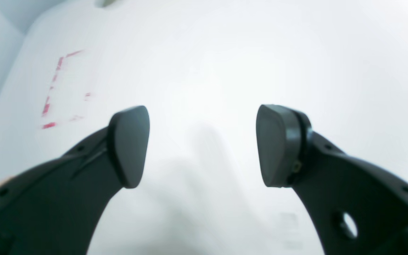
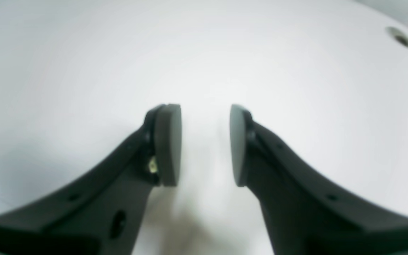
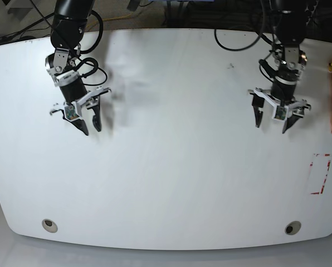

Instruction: Fold the T-shirt properly

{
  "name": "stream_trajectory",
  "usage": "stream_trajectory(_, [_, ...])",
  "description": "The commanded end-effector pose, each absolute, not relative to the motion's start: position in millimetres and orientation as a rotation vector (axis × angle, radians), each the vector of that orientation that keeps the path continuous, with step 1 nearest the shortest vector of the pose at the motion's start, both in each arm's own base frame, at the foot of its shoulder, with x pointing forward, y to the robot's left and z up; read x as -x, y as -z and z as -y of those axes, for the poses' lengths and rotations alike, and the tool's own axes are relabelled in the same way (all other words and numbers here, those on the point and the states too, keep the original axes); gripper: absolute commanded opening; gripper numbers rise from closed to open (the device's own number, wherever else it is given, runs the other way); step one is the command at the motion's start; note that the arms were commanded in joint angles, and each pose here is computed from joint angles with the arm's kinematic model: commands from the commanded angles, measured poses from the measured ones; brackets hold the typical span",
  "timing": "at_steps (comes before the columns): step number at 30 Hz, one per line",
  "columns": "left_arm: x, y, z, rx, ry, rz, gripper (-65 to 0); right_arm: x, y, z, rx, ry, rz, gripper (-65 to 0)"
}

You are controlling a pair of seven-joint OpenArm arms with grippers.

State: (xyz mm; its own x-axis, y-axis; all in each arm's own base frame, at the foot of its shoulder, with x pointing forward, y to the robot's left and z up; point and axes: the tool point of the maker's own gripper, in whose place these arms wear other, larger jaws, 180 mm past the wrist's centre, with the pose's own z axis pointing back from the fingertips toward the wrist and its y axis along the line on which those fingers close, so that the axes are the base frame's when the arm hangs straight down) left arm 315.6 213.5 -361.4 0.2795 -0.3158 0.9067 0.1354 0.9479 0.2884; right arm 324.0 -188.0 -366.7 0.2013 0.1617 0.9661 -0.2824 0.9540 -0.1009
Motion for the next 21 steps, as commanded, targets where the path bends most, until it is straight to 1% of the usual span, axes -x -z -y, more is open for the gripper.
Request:
stream_trajectory(1, [-312, 350, -204, -0.185, 0.291, 1.333, -22.2, -313, 366, 201, -0.095, -0.275, 1.364, -44.1])
stream_trajectory(5, [-284, 353, -180, -0.142, 0.248, 1.34, -22.2, -280, 385, 211, -0.106, -0.211, 1.309, -44.1])
stream_trajectory(8, [-256, 357, -164, -0.108, 0.204, 1.314, -22.2, -256, 388, 218, -0.14, -0.139, 1.298, -44.1])
stream_trajectory(12, [-218, 359, -153, -0.086, 0.17, 1.263, -22.2, -220, 395, 222, -0.159, -0.117, 1.243, -44.1])
stream_trajectory(16, [-169, 365, -143, -0.069, 0.129, 1.174, -22.2, -176, 401, 218, -0.163, -0.129, 1.167, -44.1])
stream_trajectory(21, [-100, 377, -137, -0.053, 0.085, 1.012, -22.2, -116, 408, 215, -0.183, -0.103, 1.055, -44.1])
